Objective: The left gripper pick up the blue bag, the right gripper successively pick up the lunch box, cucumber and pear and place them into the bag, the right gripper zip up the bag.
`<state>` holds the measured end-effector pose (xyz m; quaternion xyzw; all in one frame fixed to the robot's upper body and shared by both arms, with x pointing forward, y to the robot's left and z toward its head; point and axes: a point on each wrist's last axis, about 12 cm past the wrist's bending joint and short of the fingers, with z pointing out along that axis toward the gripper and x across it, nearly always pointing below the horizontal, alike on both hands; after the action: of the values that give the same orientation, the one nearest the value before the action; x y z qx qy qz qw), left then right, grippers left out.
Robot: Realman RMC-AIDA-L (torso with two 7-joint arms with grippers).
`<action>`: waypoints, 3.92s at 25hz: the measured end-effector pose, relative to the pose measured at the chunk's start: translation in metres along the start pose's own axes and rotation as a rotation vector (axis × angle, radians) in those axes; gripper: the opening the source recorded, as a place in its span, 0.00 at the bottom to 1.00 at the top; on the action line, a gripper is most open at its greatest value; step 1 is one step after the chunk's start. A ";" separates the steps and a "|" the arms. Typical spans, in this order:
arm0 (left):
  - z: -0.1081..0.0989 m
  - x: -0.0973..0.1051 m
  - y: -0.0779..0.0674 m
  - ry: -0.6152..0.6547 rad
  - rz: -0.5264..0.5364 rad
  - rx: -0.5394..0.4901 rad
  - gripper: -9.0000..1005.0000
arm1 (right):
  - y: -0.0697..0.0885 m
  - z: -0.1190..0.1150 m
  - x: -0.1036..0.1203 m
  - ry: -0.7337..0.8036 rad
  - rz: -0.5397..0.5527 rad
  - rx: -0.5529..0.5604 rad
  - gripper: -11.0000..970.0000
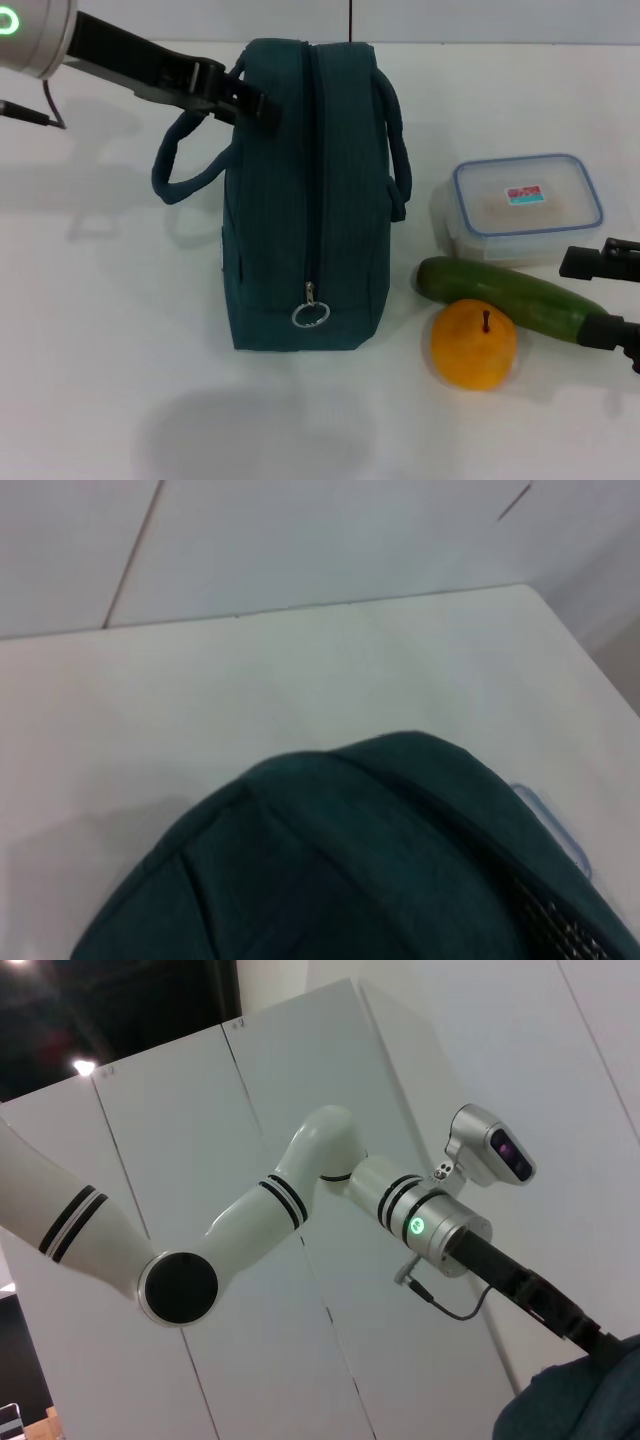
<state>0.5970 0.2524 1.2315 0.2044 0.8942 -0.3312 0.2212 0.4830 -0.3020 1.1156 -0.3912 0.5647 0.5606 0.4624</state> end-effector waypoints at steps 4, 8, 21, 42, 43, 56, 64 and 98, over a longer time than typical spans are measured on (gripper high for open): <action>0.001 -0.003 0.000 -0.017 0.009 -0.005 0.59 | 0.001 -0.001 0.001 -0.001 0.003 0.005 0.66; 0.001 -0.004 0.001 -0.028 0.040 -0.008 0.57 | 0.002 -0.002 0.004 -0.005 0.009 0.016 0.66; 0.006 0.001 0.005 -0.041 0.033 0.015 0.10 | 0.006 -0.017 0.009 -0.196 0.036 0.160 0.66; 0.010 0.010 0.005 -0.067 0.014 0.062 0.06 | -0.010 -0.051 0.090 -0.704 0.464 0.965 0.66; 0.010 0.010 0.006 -0.067 0.015 0.062 0.06 | -0.013 -0.046 0.093 -0.707 0.498 0.982 0.66; 0.017 0.008 0.006 -0.074 0.041 0.065 0.06 | -0.042 -0.002 0.102 -0.681 0.713 0.969 0.66; 0.024 0.010 0.006 -0.064 0.043 0.083 0.06 | -0.051 0.016 0.099 -0.623 0.755 0.911 0.66; 0.025 0.025 0.011 -0.062 0.021 0.099 0.06 | -0.048 0.019 0.100 -0.616 0.762 0.891 0.24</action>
<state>0.5888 0.2485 1.1960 0.2141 0.8672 -0.3788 0.2420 0.5036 -0.2781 1.0072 0.2430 0.6835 0.4839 0.4896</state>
